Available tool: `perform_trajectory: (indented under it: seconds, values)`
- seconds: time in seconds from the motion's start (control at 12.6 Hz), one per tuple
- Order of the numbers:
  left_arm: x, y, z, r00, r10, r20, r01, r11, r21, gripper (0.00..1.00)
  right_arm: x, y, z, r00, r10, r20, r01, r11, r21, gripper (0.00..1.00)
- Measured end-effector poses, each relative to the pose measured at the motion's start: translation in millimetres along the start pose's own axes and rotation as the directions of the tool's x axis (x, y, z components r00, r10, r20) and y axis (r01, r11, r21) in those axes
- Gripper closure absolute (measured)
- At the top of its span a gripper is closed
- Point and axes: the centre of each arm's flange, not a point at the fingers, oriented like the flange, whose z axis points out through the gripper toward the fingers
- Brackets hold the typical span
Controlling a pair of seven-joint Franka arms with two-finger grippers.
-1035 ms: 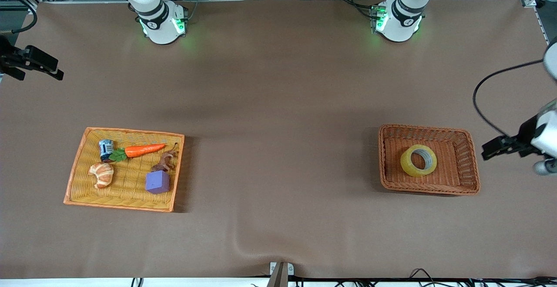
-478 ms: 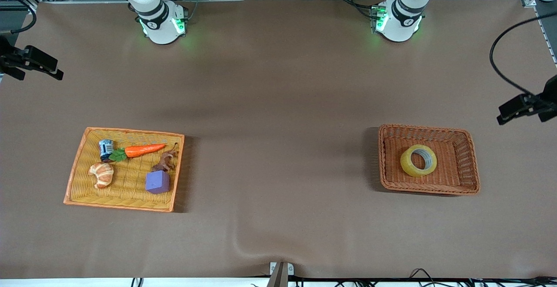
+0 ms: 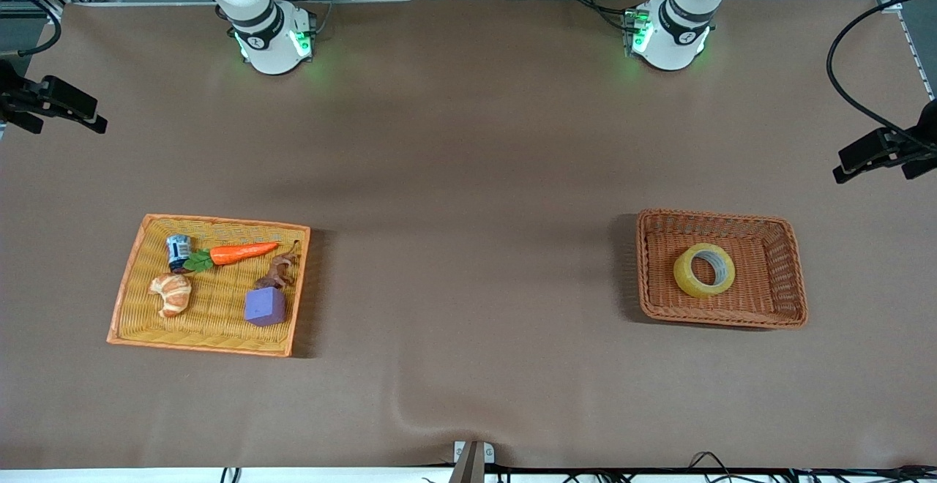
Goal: Transfer tape with both arms
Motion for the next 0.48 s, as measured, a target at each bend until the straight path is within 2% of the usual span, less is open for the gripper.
perform_trajectory:
  seconds: [0.32, 0.48]
  values:
    - [-10, 10, -14, 1.0, 0.017, -0.014, -0.017, 1.0, 0.002, 0.0, 0, -2, 0, 1.0, -0.003, -0.001, 0.003, 1.0, 0.002, 0.0]
    - [-21, 16, -21, 1.0, 0.026, 0.009, -0.026, 1.0, 0.007, 0.0, 0, -5, -3, 1.0, -0.009, -0.009, 0.009, 1.0, 0.005, 0.0]
